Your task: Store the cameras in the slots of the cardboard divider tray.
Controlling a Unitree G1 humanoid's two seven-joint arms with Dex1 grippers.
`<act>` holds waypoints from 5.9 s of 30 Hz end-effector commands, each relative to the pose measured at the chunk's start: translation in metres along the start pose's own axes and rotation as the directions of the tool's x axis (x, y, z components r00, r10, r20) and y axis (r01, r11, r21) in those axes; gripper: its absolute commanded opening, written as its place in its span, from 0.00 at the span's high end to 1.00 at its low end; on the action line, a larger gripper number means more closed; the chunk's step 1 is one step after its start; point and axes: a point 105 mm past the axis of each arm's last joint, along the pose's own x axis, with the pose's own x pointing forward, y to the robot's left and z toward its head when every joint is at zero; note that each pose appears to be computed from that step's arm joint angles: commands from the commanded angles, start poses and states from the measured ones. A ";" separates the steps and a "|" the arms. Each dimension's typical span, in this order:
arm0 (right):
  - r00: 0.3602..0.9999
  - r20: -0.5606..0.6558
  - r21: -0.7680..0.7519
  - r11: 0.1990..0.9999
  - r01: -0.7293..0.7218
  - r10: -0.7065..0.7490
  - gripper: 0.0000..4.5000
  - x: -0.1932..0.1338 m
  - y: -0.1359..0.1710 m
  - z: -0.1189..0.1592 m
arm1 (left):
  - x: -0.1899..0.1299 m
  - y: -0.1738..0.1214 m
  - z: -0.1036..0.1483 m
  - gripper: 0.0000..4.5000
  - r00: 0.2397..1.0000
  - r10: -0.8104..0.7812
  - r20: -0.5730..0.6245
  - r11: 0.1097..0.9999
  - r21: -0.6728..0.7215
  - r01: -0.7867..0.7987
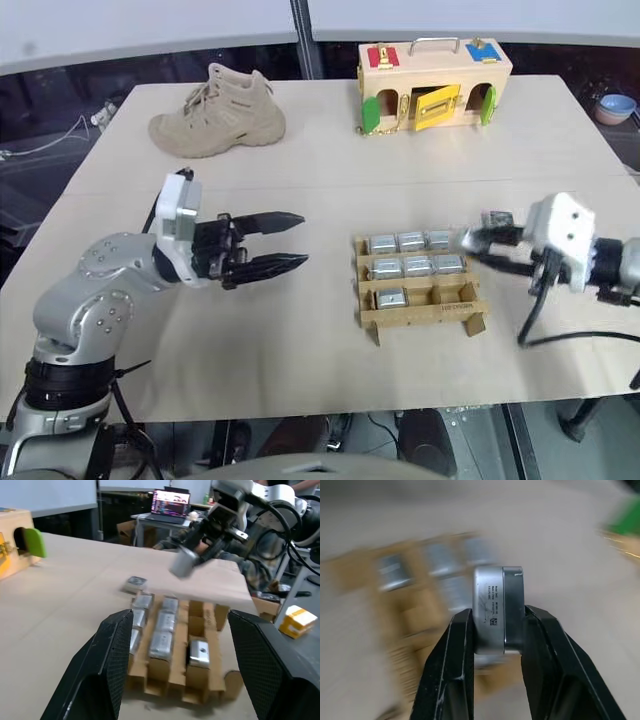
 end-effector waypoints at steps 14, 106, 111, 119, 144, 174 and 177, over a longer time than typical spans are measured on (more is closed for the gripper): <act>0.986 0.084 -0.093 0.987 -0.133 0.140 0.84 0.034 0.016 0.003 | -0.017 -0.019 0.001 0.30 1.000 0.012 0.018 1.000 -0.005 -0.012; 0.910 0.076 -0.353 0.842 0.408 -0.409 0.58 0.051 -0.045 0.043 | 0.011 0.029 0.021 0.00 0.965 0.258 0.049 0.822 -0.536 -0.193; 0.952 0.213 -0.461 0.836 0.296 -0.220 0.58 0.076 -0.014 0.082 | 0.050 0.029 0.027 0.00 0.984 0.167 0.059 0.784 -0.613 -0.096; 0.952 0.235 -0.503 0.814 0.290 -0.193 0.58 0.082 -0.010 0.093 | 0.063 0.037 0.028 0.00 0.993 0.117 0.021 0.777 -0.624 -0.078; 0.946 0.256 -0.500 0.811 0.305 -0.198 0.58 0.083 -0.001 0.104 | 0.073 0.038 0.030 0.86 0.999 0.028 0.037 0.808 -0.589 -0.001; 0.912 0.090 0.108 0.914 0.392 -0.401 0.02 -0.006 0.014 0.020 | 0.129 0.019 0.014 0.84 0.990 -0.134 -0.044 0.928 -0.357 0.110; 0.921 0.026 0.156 0.912 0.380 -0.388 0.02 -0.034 0.035 0.008 | 0.160 0.005 0.008 0.84 0.974 -0.215 -0.068 0.941 -0.281 0.188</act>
